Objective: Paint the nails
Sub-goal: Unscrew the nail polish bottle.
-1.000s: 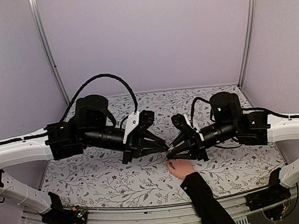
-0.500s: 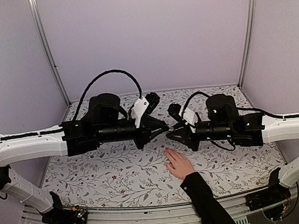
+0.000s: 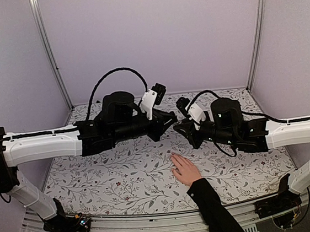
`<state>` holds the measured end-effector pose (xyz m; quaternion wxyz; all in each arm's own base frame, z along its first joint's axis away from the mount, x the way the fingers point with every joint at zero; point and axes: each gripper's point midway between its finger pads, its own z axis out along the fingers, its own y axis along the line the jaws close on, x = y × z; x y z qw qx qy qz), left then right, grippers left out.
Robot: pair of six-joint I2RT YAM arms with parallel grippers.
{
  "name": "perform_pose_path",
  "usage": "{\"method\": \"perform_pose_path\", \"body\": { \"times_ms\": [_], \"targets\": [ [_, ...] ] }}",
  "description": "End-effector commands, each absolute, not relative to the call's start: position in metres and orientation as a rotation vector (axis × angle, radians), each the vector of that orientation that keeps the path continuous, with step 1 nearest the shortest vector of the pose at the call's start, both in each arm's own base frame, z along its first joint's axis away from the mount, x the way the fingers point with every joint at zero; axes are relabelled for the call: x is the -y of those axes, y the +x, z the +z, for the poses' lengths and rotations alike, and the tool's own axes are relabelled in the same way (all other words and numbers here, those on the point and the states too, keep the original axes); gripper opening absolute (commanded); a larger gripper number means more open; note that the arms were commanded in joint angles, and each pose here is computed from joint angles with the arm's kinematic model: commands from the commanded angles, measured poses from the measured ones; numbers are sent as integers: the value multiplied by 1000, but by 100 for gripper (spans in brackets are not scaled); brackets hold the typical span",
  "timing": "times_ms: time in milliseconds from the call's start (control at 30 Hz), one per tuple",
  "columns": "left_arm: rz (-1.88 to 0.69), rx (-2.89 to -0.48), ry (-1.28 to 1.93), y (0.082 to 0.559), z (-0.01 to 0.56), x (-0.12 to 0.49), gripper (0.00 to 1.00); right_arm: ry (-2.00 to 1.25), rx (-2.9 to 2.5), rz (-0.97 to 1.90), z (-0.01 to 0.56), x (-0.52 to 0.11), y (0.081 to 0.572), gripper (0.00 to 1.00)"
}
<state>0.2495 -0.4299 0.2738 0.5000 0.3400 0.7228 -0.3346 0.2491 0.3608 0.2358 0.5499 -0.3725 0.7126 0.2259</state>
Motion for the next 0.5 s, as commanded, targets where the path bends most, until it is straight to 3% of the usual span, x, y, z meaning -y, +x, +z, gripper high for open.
{"method": "perform_pose_path", "body": {
  "times_ms": [0,67,167,333,467],
  "targets": [
    [-861,-1721,788,250,283,435,0,-832,-1578,663,270,-375,240,0],
    [-924,-1697,822,243,287,433,0,-840,-1568,683,272,-373,236,0],
    [-1015,-1652,859,235,293,424,9,-877,-1536,749,276,-372,226,0],
    [-1169,-1495,923,213,317,400,35,-983,-1467,901,282,-369,200,0],
    [-1243,-1322,981,191,337,379,49,-1099,-1384,1056,285,-367,172,0]
  ]
}}
